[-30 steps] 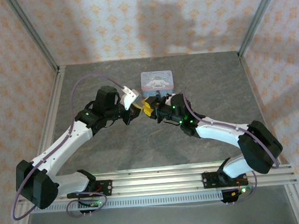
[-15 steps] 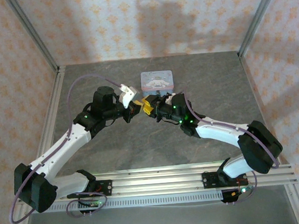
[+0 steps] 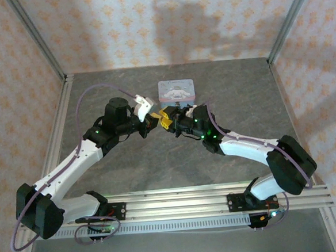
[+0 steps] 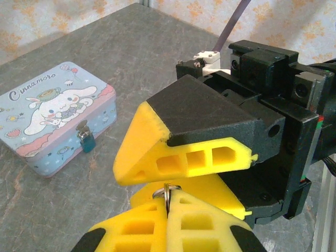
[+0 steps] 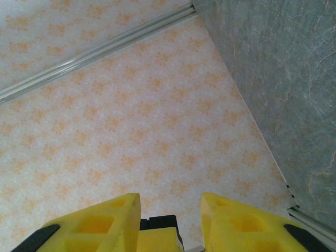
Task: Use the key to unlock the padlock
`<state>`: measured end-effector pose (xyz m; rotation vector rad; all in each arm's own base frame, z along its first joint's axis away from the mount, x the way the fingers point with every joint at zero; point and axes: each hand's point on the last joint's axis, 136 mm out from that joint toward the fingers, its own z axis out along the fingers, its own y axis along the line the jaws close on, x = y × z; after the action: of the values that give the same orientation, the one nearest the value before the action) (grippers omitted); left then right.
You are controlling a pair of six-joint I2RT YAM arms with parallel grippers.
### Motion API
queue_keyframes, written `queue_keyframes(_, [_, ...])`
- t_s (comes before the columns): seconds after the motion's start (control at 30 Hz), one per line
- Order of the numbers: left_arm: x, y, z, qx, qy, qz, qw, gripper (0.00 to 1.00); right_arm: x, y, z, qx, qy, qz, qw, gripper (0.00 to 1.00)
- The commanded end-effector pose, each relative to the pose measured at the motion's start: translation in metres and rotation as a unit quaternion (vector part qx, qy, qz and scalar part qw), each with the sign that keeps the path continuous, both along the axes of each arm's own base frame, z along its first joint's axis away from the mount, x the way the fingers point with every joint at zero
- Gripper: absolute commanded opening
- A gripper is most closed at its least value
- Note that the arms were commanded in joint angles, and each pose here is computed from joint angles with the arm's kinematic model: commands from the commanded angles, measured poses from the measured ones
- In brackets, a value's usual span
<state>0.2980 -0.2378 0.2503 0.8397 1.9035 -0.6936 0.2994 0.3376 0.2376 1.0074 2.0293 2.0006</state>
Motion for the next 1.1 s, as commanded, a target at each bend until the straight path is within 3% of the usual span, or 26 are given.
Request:
queue_keyframes(0.0, [0.003,0.004,0.01,-0.01,-0.021,0.013,1.0,0.0,0.0,0.004,0.018,0.032,-0.018,-0.001,0.999,0.37])
queue_keyframes(0.57, [-0.004,0.007,0.0,0.006,-0.004,0.007,1.0,0.0,0.0,0.002,0.018,0.044,-0.017,-0.008,0.999,0.34])
queue_keyframes(1.07, [-0.012,0.008,-0.014,0.022,0.022,-0.001,1.0,0.0,0.001,-0.003,0.02,0.05,-0.026,-0.021,0.998,0.17])
